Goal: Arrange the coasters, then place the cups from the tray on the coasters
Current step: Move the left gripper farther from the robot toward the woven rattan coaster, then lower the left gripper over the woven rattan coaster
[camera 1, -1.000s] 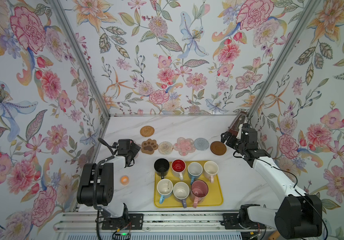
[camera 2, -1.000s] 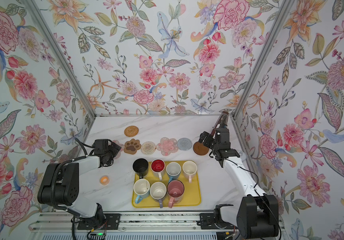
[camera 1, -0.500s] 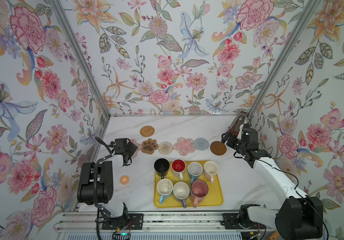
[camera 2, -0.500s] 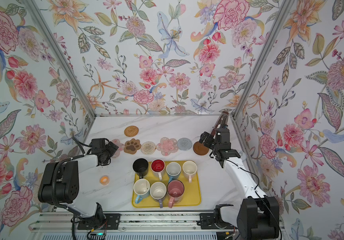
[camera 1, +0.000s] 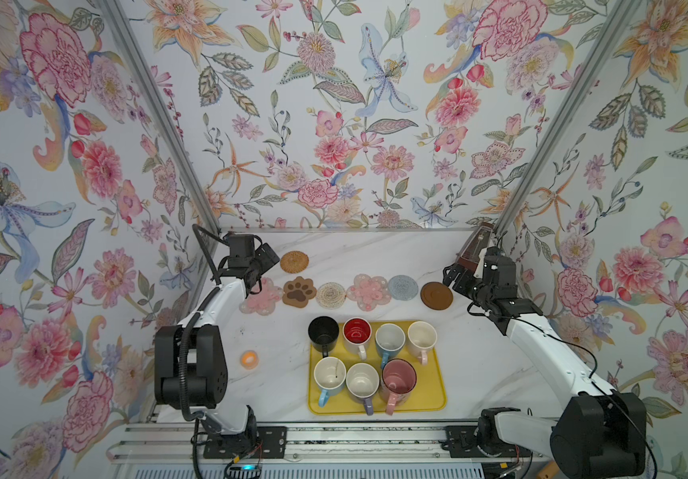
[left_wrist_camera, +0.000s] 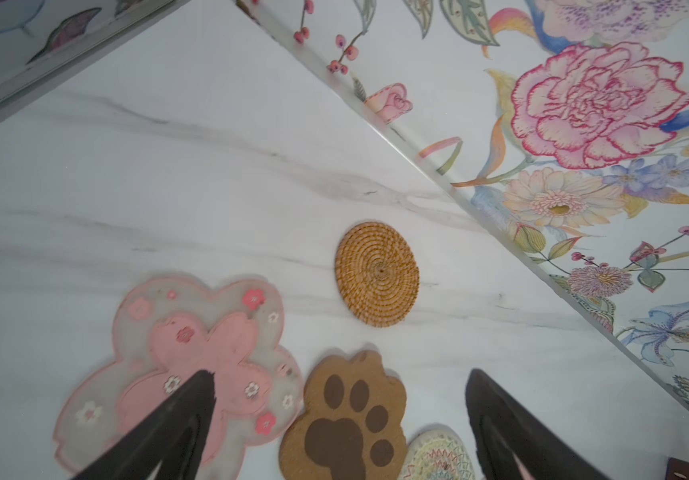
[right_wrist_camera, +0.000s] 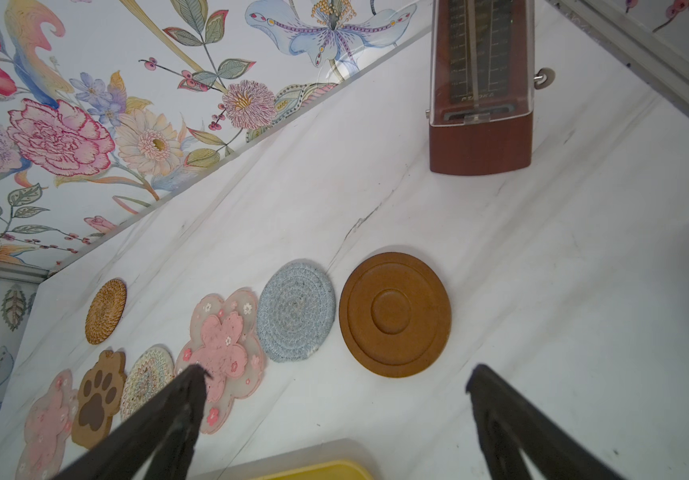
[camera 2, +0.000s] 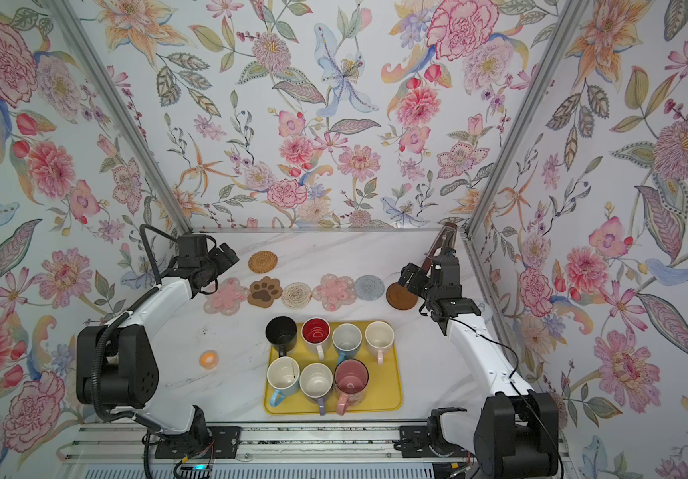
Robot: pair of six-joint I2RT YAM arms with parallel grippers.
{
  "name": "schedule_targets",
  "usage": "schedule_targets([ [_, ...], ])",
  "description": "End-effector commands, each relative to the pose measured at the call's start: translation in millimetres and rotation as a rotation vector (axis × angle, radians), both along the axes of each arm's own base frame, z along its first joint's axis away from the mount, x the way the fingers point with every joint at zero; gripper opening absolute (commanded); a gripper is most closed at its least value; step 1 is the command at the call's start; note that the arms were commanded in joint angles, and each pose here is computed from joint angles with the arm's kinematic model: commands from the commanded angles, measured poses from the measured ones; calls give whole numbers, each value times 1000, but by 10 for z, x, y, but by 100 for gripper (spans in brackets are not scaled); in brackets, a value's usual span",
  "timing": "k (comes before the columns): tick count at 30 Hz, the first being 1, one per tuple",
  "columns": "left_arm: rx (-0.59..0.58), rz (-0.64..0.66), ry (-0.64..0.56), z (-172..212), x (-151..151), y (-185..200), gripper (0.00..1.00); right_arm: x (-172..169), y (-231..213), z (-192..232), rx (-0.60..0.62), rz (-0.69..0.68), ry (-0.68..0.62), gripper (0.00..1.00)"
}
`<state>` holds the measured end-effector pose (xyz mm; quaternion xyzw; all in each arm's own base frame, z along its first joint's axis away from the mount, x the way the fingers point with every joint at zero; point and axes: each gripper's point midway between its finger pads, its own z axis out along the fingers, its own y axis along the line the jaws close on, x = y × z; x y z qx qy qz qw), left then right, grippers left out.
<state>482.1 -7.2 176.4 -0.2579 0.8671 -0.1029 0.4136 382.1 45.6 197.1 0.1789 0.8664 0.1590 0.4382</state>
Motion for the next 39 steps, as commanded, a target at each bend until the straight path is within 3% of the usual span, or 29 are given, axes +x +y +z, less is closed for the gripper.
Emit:
schedule_targets([
  [1, 233, -100, 213, -275, -50, -64, 95, -74, -34, 41, -20, -8, -1, 99],
  [6, 338, -147, 299, -383, 241, -177, 91, -120, -51, 27, -22, -12, 1, 99],
  [17, 414, -230, 326, -610, 709, -486, 84, -168, -95, -9, -22, -21, 8, 99],
  [39, 481, -311, 408, -1190, 1069, -944, 86, -177, -135, -53, -15, -26, 15, 99],
])
